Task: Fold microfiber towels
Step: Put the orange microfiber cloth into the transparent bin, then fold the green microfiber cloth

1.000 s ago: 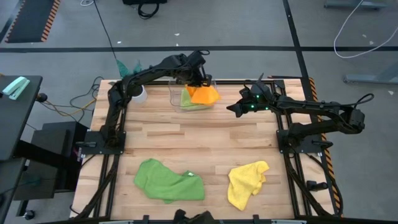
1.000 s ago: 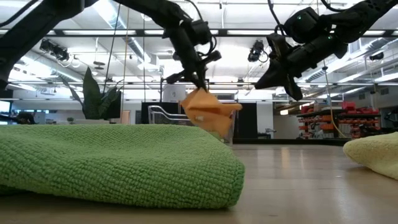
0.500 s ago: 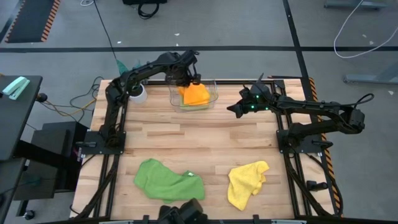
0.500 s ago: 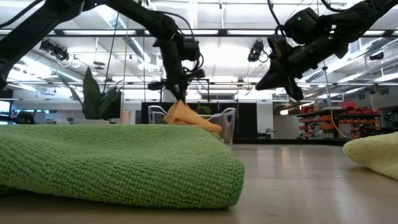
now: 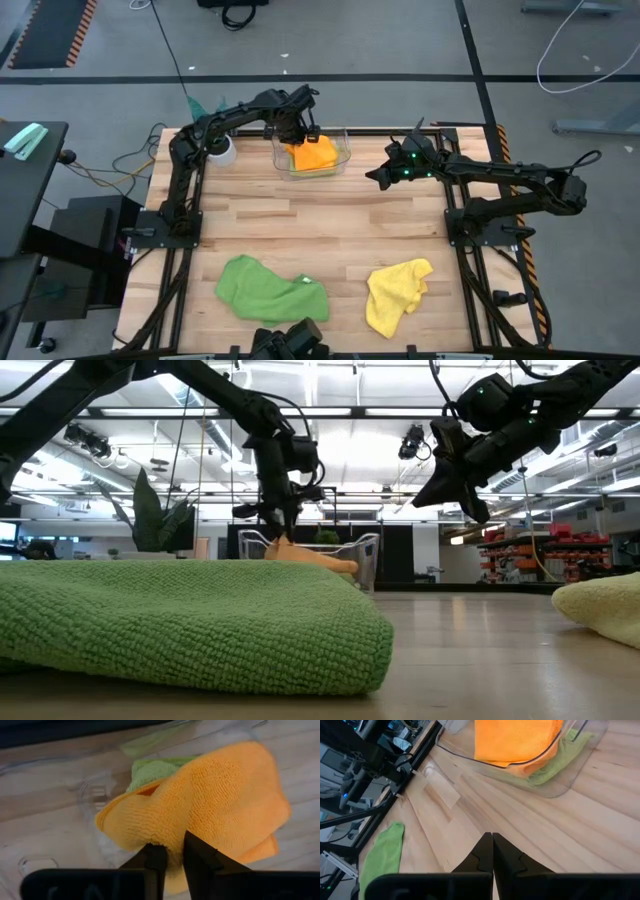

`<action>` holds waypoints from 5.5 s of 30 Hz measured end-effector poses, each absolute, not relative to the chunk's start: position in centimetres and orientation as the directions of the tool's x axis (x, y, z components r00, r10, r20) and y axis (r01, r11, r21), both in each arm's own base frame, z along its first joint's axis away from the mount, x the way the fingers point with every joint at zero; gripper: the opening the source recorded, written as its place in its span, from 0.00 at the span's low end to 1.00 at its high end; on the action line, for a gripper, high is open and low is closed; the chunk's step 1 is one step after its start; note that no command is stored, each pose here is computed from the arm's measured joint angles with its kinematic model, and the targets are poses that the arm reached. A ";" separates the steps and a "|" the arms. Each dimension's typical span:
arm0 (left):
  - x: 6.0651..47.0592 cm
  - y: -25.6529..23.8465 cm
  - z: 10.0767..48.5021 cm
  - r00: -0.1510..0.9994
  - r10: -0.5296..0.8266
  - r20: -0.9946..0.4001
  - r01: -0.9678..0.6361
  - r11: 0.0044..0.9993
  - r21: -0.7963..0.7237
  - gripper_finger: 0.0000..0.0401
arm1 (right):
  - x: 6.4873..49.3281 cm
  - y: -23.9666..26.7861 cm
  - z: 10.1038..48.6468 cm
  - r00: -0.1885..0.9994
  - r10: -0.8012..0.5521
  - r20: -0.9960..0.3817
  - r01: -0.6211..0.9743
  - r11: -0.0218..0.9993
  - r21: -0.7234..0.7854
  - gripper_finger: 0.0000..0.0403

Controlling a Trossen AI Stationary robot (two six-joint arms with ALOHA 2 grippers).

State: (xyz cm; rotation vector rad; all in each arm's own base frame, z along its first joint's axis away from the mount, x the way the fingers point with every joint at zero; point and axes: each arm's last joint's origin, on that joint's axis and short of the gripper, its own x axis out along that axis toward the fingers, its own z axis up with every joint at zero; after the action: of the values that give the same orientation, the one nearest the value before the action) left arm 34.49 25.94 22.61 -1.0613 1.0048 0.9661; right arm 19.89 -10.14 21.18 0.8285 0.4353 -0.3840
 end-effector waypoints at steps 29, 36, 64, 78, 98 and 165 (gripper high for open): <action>33.7 26.7 30.5 0.353 0.139 -0.925 -0.907 0.291 -0.303 0.41 | 19.4 -10.0 20.5 0.798 -0.151 -0.583 0.534 0.625 0.569 0.02; 33.9 26.0 30.0 0.305 0.098 -0.947 -0.916 0.302 -0.263 0.33 | 19.5 -10.0 20.5 0.799 -0.152 -0.582 0.530 0.635 0.562 0.02; 36.4 27.4 19.8 -0.117 0.168 -0.979 -0.855 0.485 0.185 0.07 | 19.4 -9.9 20.3 0.787 -0.151 -0.598 0.546 0.623 0.561 0.02; 36.1 26.9 24.0 -0.030 0.232 -0.972 -0.859 0.492 0.143 0.02 | 19.2 -9.8 20.1 0.767 -0.141 -0.626 0.563 0.617 0.550 0.02; 36.0 7.6 36.7 0.155 0.322 -0.934 -0.666 0.733 0.142 0.09 | 19.4 -9.1 20.0 0.780 -0.072 -0.621 0.497 0.674 0.546 0.03; 20.6 -14.7 21.3 -0.022 0.093 -0.995 -0.999 -0.043 0.018 0.03 | 21.6 0.3 20.2 0.741 0.288 -0.606 0.174 0.790 0.588 0.03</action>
State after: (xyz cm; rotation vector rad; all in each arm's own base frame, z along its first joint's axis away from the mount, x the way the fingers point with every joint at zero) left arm 20.61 -14.66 21.30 -1.1604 1.1342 1.2979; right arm 21.55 0.31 20.18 0.6733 0.7477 0.0677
